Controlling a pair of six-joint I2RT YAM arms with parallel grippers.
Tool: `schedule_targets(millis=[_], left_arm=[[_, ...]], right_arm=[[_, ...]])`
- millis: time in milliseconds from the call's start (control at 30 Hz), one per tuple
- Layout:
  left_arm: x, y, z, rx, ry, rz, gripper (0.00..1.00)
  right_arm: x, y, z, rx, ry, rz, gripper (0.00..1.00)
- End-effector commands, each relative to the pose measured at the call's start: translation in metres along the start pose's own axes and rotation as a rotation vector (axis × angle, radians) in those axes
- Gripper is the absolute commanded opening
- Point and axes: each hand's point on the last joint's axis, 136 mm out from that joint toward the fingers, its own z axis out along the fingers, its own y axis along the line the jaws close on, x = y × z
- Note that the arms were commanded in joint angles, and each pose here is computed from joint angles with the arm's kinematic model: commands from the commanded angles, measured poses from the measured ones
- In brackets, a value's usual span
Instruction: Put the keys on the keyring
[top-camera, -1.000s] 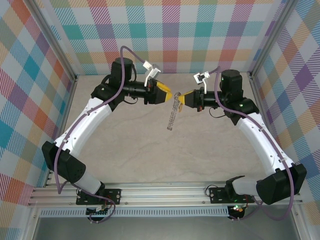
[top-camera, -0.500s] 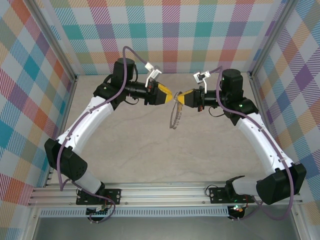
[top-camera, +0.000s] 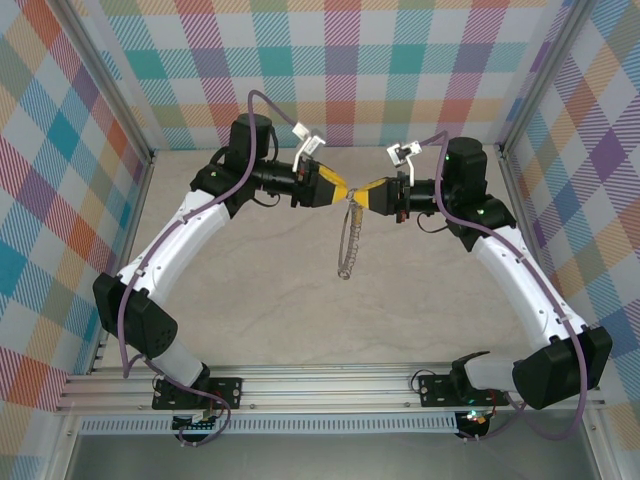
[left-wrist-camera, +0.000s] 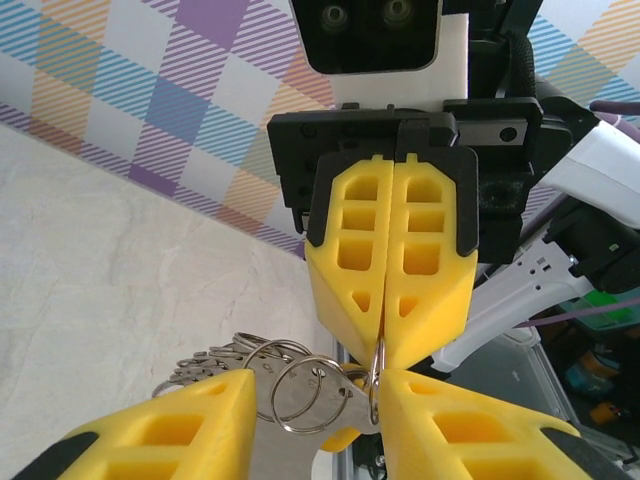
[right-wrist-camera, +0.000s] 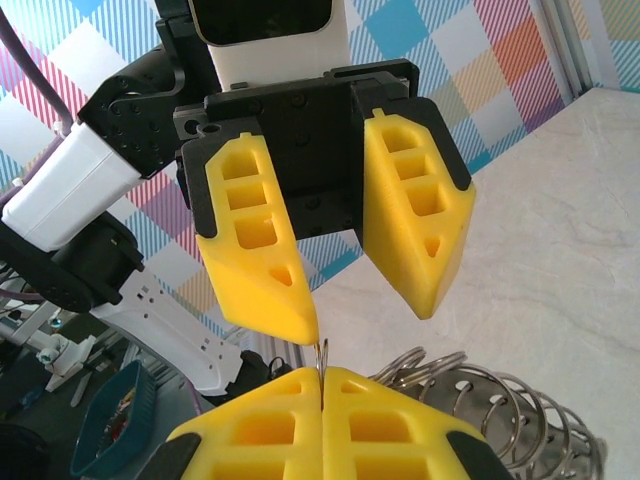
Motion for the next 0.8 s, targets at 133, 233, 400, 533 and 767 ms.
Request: schedule_targets(millis=[133,233,400,533,767], left_arm=[[-0.014,-0.018,0.005,0.057,-0.016,0.048,0.35],[-0.013,-0.02,0.008,0.067,-0.009,0.046,0.34],[-0.008,-0.02,0.011,0.074,0.002,0.036,0.32],[-0.008,-0.021,0.012,0.079,0.002,0.039,0.25],[-0.006,-0.032,0.015,0.127,0.013,0.046,0.15]], right_arm=[[-0.004,0.008,-0.001,-0.042,-0.013,-0.047,0.0],[-0.005,0.008,-0.001,-0.042,-0.015,-0.049,0.0],[-0.005,0.008,-0.001,-0.038,-0.018,-0.053,0.0],[-0.005,0.007,-0.001,-0.037,-0.018,-0.05,0.0],[-0.005,0.004,0.0,-0.033,-0.021,-0.043,0.0]])
